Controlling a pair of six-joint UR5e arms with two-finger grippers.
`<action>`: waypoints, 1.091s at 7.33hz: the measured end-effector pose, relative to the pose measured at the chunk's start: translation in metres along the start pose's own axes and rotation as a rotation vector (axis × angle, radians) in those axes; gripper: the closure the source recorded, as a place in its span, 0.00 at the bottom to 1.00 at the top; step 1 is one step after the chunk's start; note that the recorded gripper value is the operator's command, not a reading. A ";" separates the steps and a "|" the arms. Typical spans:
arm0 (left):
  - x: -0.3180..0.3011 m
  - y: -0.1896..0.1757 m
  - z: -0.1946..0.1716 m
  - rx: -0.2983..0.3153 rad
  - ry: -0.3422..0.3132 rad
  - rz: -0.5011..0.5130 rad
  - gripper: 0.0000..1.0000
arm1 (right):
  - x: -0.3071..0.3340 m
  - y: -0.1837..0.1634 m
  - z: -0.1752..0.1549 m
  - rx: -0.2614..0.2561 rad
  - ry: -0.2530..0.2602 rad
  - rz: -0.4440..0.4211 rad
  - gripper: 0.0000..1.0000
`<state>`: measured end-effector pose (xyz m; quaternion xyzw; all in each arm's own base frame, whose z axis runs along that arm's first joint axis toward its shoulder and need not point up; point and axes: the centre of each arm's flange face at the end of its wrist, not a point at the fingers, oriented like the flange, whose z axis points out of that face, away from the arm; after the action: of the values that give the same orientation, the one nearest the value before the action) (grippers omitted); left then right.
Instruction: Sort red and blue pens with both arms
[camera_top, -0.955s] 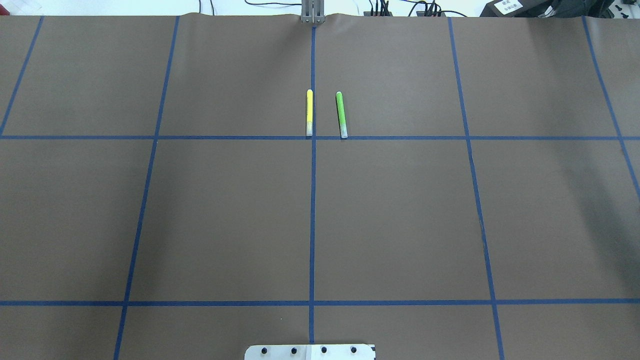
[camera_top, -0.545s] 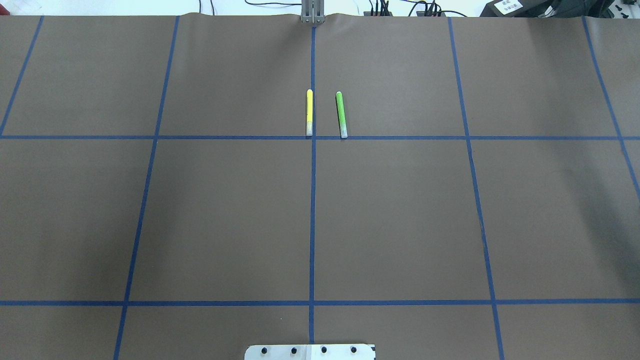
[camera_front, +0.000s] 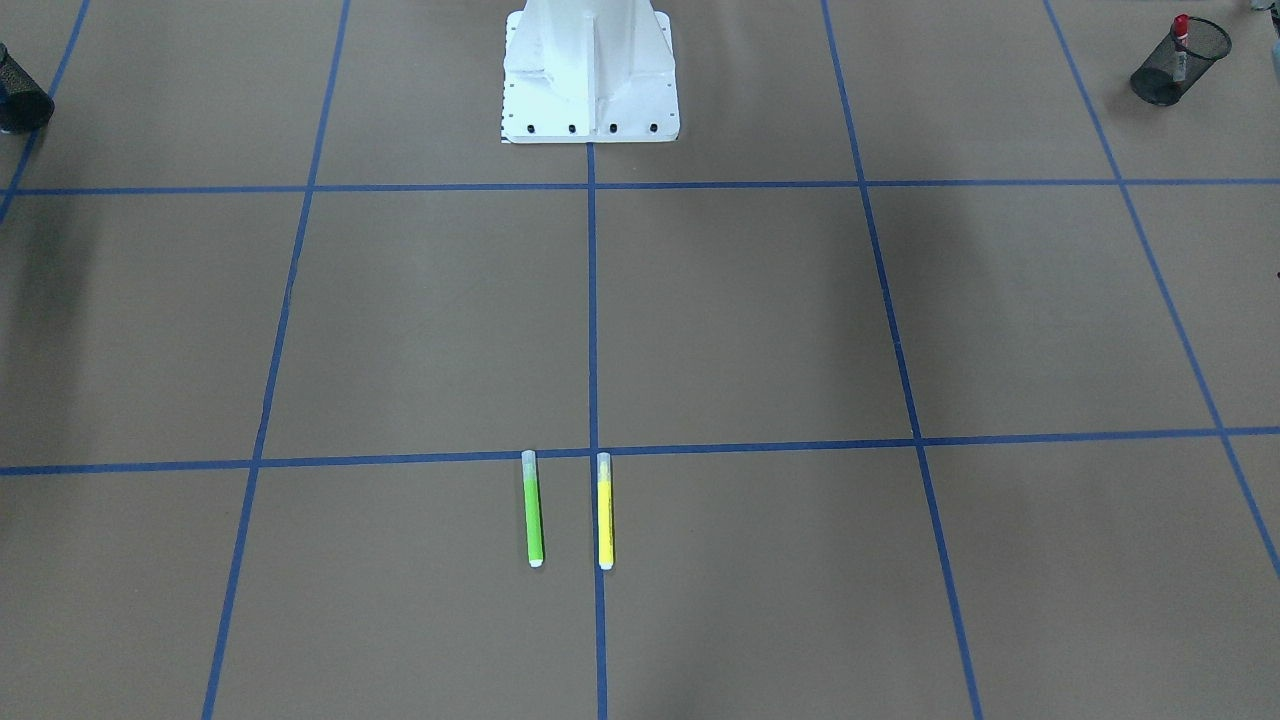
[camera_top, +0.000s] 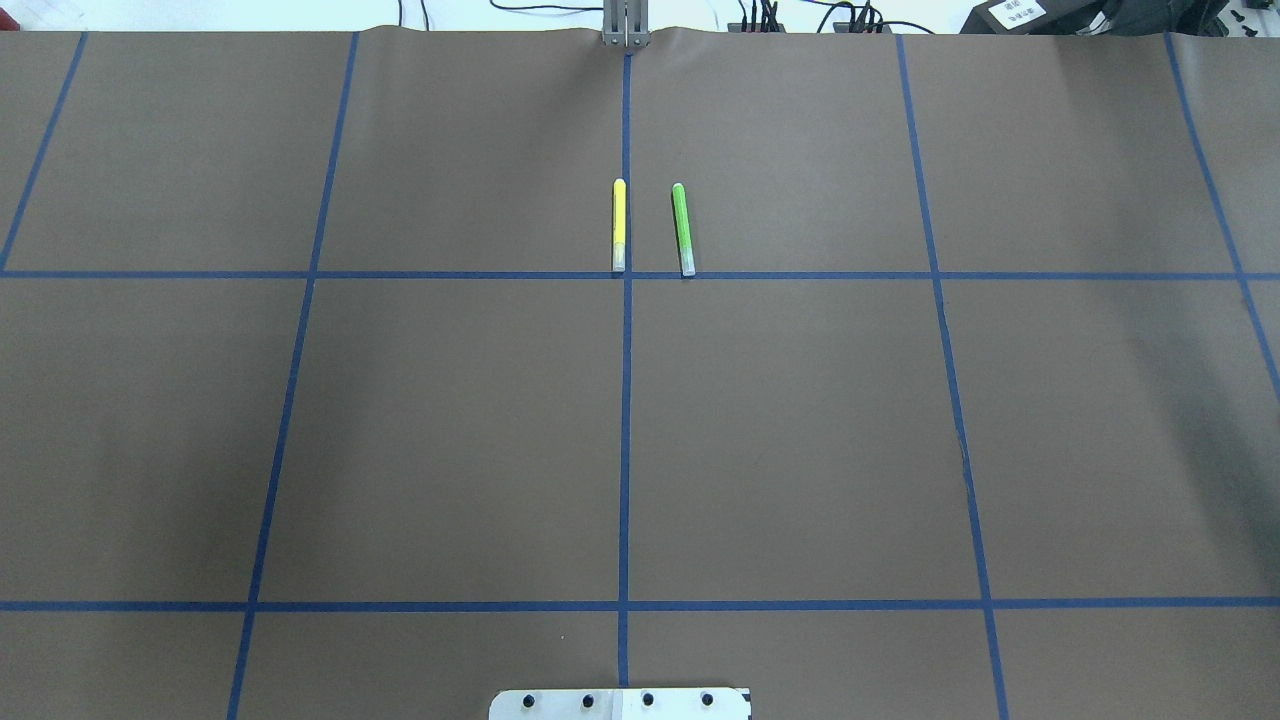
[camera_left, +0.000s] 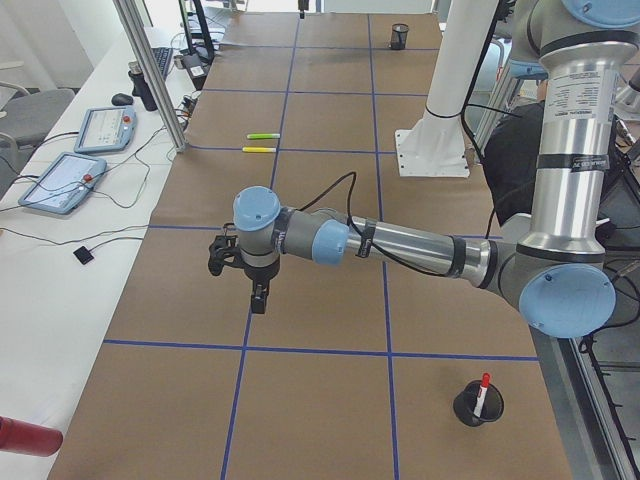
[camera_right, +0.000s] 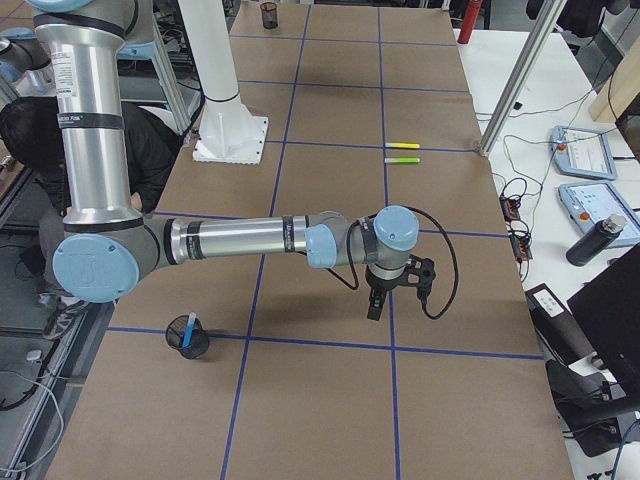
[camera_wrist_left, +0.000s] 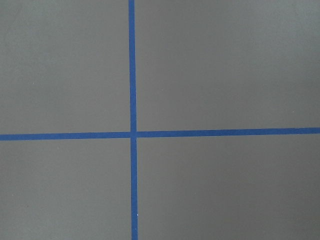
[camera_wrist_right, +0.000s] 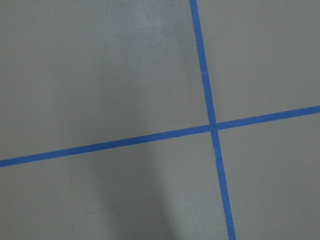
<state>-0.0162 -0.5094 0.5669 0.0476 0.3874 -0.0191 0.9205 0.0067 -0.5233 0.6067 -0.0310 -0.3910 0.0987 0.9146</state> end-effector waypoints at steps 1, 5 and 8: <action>-0.008 0.004 -0.001 -0.001 0.000 -0.017 0.00 | 0.002 0.001 0.001 -0.005 -0.002 0.005 0.01; -0.046 0.023 -0.015 0.012 0.045 -0.046 0.00 | 0.027 0.020 -0.003 -0.014 -0.025 0.050 0.01; -0.055 0.031 -0.009 0.003 0.045 -0.055 0.00 | 0.051 0.050 -0.014 -0.001 -0.036 0.082 0.01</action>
<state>-0.0589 -0.4776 0.6025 0.0385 0.4091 -0.0438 0.9106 0.0434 -0.4633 0.6266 -0.0455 -0.4057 0.1368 0.9026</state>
